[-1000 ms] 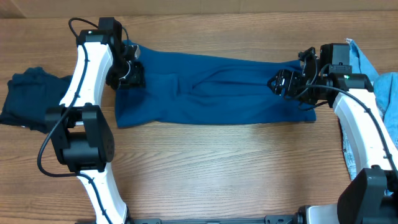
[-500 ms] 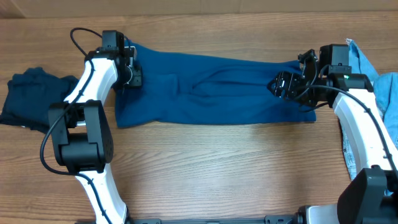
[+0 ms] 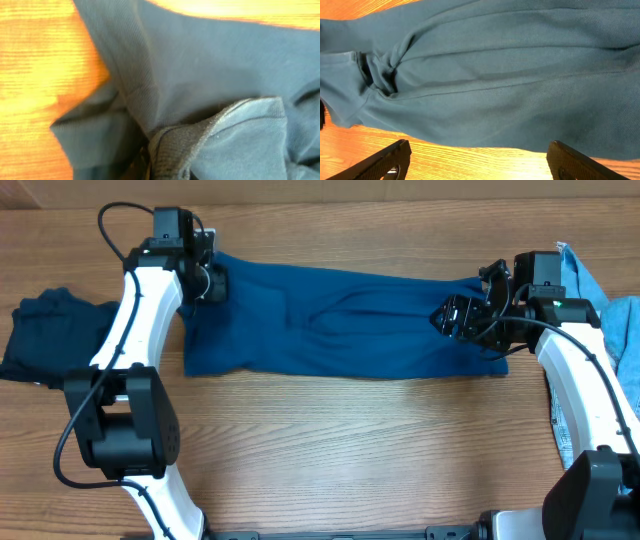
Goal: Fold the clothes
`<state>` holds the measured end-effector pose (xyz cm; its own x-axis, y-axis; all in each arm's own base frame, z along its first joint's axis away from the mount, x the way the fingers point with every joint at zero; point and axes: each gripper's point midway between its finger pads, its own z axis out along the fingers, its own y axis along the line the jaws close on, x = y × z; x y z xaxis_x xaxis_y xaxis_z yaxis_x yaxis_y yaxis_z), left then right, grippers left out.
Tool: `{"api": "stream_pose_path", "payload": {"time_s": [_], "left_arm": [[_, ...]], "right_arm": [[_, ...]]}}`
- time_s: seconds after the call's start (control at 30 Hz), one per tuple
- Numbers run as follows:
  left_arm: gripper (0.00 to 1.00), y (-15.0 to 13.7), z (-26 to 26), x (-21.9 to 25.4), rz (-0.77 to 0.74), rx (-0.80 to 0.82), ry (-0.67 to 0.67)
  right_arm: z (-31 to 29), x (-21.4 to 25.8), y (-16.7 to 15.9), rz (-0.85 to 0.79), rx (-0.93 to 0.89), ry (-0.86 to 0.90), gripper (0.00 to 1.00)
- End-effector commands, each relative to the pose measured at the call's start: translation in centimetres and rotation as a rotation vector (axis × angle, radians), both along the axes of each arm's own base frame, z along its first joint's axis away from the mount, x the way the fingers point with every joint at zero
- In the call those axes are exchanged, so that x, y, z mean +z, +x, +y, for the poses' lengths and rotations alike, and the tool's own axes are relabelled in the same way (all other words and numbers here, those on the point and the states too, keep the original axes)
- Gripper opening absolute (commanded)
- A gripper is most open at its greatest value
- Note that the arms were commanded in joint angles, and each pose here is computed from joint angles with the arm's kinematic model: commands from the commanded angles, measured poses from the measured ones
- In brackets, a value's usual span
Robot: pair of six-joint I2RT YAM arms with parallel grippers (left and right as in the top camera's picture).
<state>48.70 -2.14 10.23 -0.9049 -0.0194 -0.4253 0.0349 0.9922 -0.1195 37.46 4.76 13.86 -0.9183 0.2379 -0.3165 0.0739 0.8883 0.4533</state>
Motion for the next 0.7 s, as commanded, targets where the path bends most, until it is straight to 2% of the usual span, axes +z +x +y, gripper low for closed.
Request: {"api": "stream_pose_path", "payload": {"time_s": [0.0,0.07,0.1,0.13,0.17,0.2,0.3,0.4,0.43,0.47,0.53,0.6,0.67], "left_arm": [[0.12,1.9,-1.4,2.3,-0.111,-0.067,0.015],[0.12,2.2,-1.5,2.4,-0.127,-0.069,0.021],[0.16,2.2,-1.4,2.3,-0.125,-0.069,0.021],[0.25,1.9,-1.4,1.8,-0.104,-0.069,0.021],[0.3,1.8,-1.4,1.4,-0.089,-0.068,0.022],[0.42,1.7,-1.4,1.2,-0.085,-0.067,0.024],[0.52,1.7,-1.0,0.9,-0.077,-0.056,0.043],[0.52,1.9,-0.8,1.1,-0.089,-0.051,0.045],[0.6,2.0,-0.7,1.1,-0.089,-0.048,0.046],[0.62,2.1,-0.2,1.1,-0.093,-0.022,0.061],[0.64,3.1,1.9,1.6,-0.13,0.124,0.078],[0.61,3.8,2.7,1.2,-0.134,0.246,-0.008],[0.49,4.6,1.4,-0.4,-0.118,0.21,-0.129]], "right_arm": [[-0.1,1.2,0.5,-0.036,-0.003,-0.008,0.91],[-0.1,1.2,0.5,-0.036,-0.003,-0.008,0.9],[-0.1,1.2,0.5,-0.036,-0.003,-0.008,0.9],[-0.2,1.2,0.5,-0.036,-0.004,-0.009,0.9],[-0.2,1.2,0.5,-0.036,-0.004,-0.009,0.9],[-0.2,1.2,0.5,-0.036,-0.004,-0.009,0.9],[-0.2,1.2,0.5,-0.036,-0.004,-0.009,0.9],[-0.2,1.2,0.5,-0.036,-0.005,-0.011,0.91],[-0.2,1.2,0.5,-0.036,-0.005,-0.011,0.91],[-0.2,1.2,0.5,-0.036,-0.004,-0.011,0.9],[-0.2,1.2,0.5,-0.036,-0.005,-0.011,0.91],[-0.2,1.2,0.5,-0.036,-0.004,-0.011,0.91],[-0.2,1.2,0.5,-0.035,-0.005,-0.011,0.91]]}}
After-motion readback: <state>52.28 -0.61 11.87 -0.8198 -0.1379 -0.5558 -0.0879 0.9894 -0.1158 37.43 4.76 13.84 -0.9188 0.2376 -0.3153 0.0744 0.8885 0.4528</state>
